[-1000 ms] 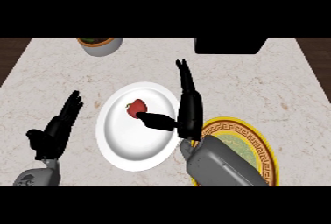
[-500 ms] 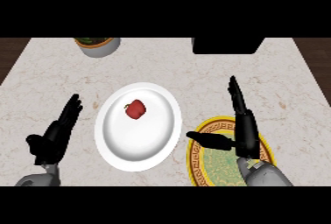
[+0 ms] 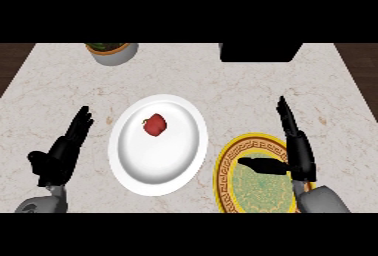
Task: Pick the bell pepper from the plate and place it in the plate
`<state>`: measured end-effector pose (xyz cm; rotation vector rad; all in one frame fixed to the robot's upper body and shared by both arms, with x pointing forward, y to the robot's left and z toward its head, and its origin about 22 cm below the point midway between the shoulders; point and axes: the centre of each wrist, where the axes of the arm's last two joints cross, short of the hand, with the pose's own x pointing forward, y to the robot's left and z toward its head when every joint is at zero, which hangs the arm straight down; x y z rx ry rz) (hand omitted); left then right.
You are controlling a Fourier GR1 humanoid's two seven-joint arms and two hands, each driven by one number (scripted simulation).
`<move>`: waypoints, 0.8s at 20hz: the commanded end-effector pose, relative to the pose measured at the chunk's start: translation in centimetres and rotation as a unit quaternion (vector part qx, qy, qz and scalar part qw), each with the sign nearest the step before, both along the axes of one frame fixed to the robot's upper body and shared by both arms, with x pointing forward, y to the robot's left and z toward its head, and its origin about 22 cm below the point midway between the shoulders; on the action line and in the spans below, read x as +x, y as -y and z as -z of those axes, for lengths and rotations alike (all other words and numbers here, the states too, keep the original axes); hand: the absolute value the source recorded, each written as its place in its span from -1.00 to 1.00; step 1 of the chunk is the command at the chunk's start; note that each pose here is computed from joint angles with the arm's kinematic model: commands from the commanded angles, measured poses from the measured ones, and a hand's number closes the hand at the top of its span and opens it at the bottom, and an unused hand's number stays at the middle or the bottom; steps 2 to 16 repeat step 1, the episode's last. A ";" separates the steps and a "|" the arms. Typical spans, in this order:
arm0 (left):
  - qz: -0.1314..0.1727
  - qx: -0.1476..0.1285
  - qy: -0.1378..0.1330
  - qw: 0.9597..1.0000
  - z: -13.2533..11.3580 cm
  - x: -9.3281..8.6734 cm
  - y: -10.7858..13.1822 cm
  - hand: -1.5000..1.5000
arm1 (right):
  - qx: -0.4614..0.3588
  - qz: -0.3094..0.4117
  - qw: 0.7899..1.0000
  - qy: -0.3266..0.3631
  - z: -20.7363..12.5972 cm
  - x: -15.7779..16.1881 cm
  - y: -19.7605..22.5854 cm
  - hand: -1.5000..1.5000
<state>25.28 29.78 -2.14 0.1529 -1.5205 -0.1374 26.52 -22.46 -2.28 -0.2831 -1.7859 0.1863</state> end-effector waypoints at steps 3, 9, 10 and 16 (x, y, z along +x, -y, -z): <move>0.002 -0.001 -0.004 1.000 0.7 -1.7 -1.6 0.00 | -0.004 0.014 1.000 0.004 2.0 -0.4 2.3 -1.00; 0.002 -0.001 -0.004 1.000 0.7 -1.7 -1.6 0.00 | -0.004 0.014 1.000 0.004 2.0 -0.4 2.3 -1.00; 0.002 -0.001 -0.004 1.000 0.7 -1.7 -1.6 0.00 | -0.004 0.014 1.000 0.004 2.0 -0.4 2.3 -1.00; 0.002 -0.001 -0.004 1.000 0.7 -1.7 -1.6 0.00 | -0.004 0.014 1.000 0.004 2.0 -0.4 2.3 -1.00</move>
